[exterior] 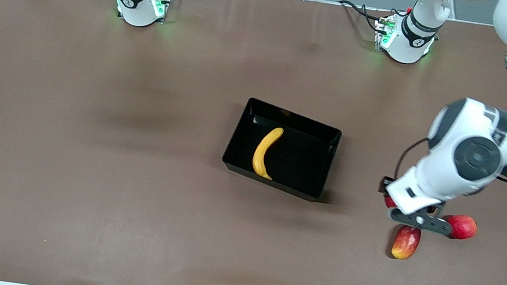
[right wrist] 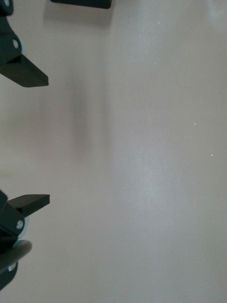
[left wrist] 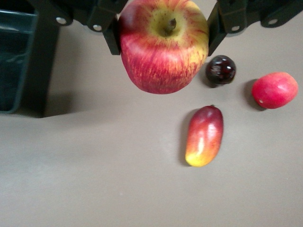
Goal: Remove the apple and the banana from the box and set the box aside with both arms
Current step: 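Carry the apple beside the mango and plum, lower it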
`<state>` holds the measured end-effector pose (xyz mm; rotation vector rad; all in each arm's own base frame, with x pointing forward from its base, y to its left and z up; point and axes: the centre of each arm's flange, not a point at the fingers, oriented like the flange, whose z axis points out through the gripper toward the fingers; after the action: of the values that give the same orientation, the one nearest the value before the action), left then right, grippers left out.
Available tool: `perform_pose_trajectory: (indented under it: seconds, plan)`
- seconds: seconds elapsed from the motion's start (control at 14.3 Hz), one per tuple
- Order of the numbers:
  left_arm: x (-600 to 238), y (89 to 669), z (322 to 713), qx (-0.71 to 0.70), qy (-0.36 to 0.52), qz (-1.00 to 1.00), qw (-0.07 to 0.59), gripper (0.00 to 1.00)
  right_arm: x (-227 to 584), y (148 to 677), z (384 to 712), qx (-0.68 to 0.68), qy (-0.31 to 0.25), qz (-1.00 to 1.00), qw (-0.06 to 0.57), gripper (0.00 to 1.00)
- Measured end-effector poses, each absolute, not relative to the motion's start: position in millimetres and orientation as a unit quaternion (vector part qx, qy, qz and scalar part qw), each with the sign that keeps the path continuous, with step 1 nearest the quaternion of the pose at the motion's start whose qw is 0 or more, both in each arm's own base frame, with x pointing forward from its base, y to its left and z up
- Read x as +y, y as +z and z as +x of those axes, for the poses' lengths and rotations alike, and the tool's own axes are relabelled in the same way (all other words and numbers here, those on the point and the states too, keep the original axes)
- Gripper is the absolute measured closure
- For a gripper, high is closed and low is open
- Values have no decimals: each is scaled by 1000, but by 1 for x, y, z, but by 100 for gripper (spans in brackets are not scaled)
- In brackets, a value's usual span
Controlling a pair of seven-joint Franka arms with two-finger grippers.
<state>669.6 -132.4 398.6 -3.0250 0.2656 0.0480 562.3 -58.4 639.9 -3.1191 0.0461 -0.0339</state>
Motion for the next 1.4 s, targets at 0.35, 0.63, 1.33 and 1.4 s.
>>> perform_pose_trajectory:
  seconds: [0.35, 0.63, 1.33, 1.4]
  plan:
    - [-110, 308, 674, 89, 21, -995, 26, 26, -56, 640, 563, 13, -11, -1000, 11, 0]
    - [-93, 246, 655, 89, 29, -995, 21, 26, -56, 640, 563, 13, -11, -1000, 11, 0]
    - [-74, 210, 644, 112, 10, -993, 35, 11, -56, 640, 563, 13, -11, -1000, 11, 0]
    - [-75, 216, 647, 113, 4, -993, 36, 2, -56, 640, 563, 13, -11, -1000, 11, 0]
